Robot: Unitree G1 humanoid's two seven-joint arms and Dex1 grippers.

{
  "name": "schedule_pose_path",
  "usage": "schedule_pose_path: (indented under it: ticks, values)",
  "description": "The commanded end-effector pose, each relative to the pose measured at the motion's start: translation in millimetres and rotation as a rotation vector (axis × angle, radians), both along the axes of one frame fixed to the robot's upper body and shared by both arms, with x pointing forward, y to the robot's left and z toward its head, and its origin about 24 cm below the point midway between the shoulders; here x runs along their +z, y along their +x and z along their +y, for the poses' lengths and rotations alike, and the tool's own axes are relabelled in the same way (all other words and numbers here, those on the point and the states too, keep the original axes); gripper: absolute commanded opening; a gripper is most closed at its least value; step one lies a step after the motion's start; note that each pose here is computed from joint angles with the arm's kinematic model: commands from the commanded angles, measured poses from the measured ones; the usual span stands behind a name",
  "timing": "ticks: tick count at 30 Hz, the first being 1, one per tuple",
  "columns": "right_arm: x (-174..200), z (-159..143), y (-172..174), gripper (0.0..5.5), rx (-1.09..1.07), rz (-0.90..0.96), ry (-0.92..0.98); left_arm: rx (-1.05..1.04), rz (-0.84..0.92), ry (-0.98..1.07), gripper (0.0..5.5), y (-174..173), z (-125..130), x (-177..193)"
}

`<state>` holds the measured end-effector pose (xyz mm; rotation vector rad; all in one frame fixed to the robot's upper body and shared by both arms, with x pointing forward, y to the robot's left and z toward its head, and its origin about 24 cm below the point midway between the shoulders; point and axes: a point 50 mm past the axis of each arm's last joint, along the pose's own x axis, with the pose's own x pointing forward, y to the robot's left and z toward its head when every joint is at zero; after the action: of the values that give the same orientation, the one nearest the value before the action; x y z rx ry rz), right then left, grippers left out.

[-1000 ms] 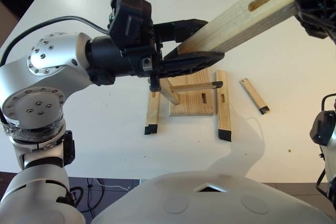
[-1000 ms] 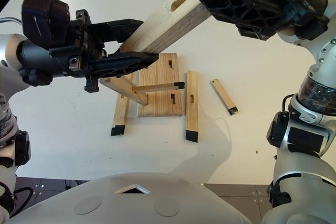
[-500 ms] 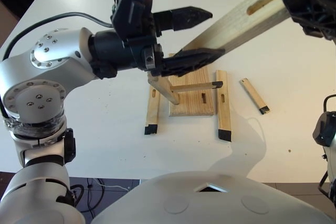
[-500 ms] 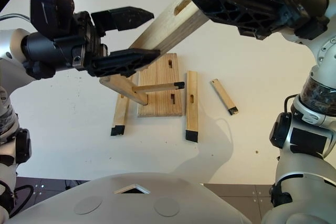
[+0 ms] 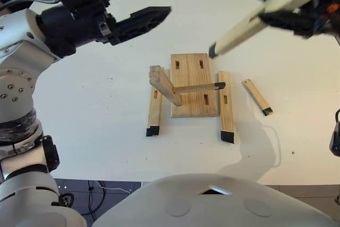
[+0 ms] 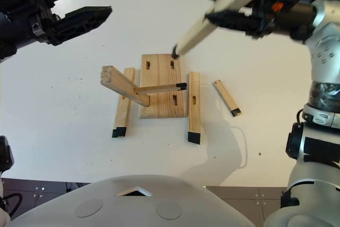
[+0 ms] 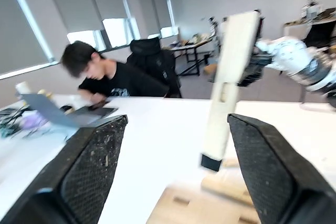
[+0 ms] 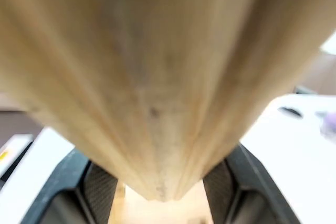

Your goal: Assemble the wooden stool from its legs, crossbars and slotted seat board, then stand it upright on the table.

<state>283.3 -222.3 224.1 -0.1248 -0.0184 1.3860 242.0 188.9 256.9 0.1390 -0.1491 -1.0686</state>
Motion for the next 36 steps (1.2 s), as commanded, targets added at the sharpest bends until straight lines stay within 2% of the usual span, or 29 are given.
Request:
schedule_pose_path:
  ticks: [1,6,10,20,36]
  values:
    - [-14,-4,-7,2.03,0.033,0.035,-0.029,0.053,0.101,0.207,3.53,3,25,-48]
    - [-38,-5,-13,2.03,0.02,0.076,-0.059,-0.017,0.188,0.478,3.53,-11,40,-98]
    - [-56,2,-21,2.03,0.047,0.096,-0.083,-0.075,0.221,0.552,3.53,-18,40,-118]
    - [-76,20,-34,2.03,0.075,0.098,-0.083,-0.134,0.225,0.567,3.53,-18,35,-124]
    - [-95,16,-31,2.03,0.089,0.059,-0.231,-0.168,0.223,0.539,3.53,-22,21,-126]
